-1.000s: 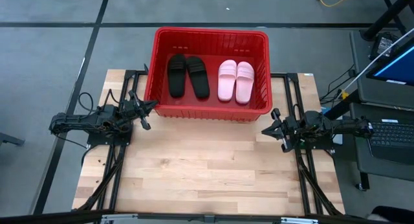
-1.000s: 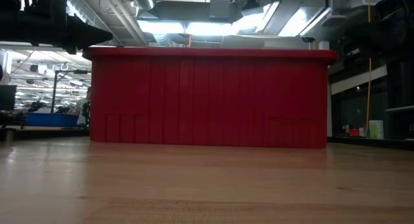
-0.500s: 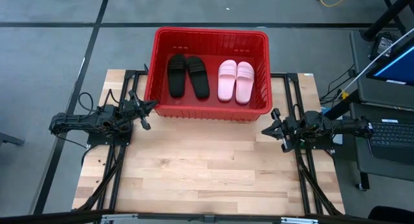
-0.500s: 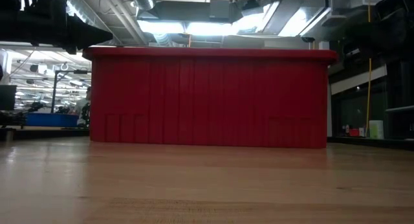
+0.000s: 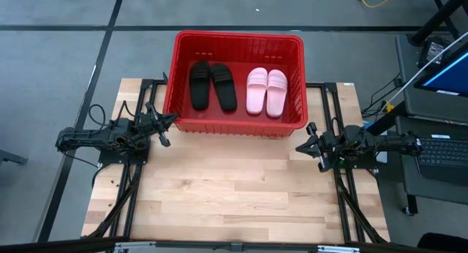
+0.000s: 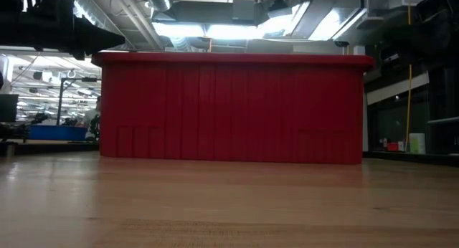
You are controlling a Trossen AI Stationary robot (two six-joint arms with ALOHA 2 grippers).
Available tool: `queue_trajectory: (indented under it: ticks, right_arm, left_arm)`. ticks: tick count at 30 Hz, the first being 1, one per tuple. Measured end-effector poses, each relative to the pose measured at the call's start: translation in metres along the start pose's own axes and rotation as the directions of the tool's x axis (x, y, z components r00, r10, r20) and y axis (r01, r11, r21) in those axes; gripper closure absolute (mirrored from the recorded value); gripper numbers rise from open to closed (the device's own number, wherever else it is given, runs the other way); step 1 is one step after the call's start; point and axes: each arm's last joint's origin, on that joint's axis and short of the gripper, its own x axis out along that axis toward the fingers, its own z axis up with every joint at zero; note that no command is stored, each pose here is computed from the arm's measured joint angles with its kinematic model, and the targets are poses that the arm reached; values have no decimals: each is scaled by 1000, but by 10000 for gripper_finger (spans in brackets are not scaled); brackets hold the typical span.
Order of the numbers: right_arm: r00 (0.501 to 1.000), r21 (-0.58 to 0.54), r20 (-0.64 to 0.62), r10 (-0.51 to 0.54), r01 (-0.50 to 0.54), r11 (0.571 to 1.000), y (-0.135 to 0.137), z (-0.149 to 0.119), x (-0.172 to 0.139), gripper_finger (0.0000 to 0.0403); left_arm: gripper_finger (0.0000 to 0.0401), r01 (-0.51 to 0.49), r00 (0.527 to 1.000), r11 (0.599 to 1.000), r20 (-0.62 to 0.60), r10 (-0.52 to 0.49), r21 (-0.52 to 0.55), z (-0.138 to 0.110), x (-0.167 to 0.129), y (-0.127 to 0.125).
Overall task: Pick and place slides into bin
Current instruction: Return to Home Position
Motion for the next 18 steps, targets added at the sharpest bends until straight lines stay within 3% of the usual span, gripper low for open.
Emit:
queue_trajectory:
  ticks: [18]
  right_arm:
    - [1000, 1, 0, 0, 0, 1000, 0, 0, 0, 379]
  left_arm:
    - [395, 0, 1000, 1000, 0, 0, 0, 0, 0, 0]
